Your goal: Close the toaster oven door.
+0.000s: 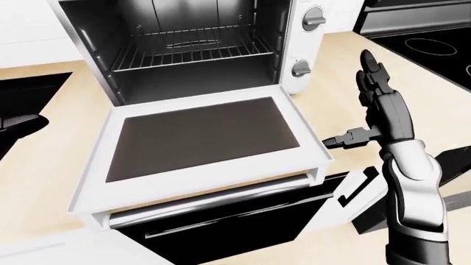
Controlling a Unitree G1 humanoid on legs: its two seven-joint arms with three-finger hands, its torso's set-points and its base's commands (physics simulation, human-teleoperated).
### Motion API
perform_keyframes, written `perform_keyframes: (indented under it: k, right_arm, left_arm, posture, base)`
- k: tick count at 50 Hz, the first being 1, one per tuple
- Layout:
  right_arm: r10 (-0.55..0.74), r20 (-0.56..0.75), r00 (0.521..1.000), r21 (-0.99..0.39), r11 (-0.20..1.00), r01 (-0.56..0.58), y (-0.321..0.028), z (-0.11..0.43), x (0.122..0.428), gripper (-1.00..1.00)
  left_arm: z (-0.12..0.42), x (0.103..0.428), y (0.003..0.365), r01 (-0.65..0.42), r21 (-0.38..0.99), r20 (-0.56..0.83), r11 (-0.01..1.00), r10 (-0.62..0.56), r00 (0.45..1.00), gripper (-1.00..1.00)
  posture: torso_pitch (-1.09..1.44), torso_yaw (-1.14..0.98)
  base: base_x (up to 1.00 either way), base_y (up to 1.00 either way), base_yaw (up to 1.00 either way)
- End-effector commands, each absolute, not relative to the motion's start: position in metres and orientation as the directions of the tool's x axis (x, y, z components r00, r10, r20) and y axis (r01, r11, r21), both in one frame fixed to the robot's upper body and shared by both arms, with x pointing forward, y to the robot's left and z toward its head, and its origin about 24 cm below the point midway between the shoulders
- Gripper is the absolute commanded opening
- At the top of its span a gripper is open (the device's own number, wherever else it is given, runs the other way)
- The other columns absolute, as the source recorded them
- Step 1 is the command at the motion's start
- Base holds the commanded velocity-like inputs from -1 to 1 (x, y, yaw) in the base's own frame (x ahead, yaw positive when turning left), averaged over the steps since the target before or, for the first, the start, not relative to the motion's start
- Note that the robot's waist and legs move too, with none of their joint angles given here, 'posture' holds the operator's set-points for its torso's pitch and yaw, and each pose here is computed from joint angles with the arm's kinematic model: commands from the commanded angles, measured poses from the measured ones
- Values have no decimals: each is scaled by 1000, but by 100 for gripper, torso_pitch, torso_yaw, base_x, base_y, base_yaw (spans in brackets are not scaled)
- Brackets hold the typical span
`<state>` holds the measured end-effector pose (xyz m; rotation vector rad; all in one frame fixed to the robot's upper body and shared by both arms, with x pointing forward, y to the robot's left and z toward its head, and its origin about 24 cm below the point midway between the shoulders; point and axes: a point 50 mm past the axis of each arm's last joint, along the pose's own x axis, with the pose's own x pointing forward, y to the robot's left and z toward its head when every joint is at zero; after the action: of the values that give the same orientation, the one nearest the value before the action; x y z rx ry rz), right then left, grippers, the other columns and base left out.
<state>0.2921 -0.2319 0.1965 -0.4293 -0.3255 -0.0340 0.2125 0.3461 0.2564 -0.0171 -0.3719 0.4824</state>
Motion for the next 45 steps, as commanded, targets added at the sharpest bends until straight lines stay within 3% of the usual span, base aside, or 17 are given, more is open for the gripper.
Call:
perform_keyframes:
  k: [1, 30, 45]
  right_arm:
    - [54, 405, 913, -425, 895, 136, -229, 213, 288, 100]
    - [129, 417, 900, -431, 900, 70, -196, 211, 286, 100]
    - [164, 465, 870, -417, 907, 52, -178, 229, 280, 100]
  left_arm:
    - [273, 206, 344, -450, -90, 426, 888, 443, 789, 100]
    - [273, 205, 344, -452, -90, 427, 888, 444, 787, 100]
    - [274, 205, 345, -452, -92, 429, 887, 445, 786, 100]
  posture:
    - [0, 0]
    - [0, 0]
    - [0, 0]
  base:
    - [0, 0, 0]
    - [0, 0, 0]
    - [0, 0, 0]
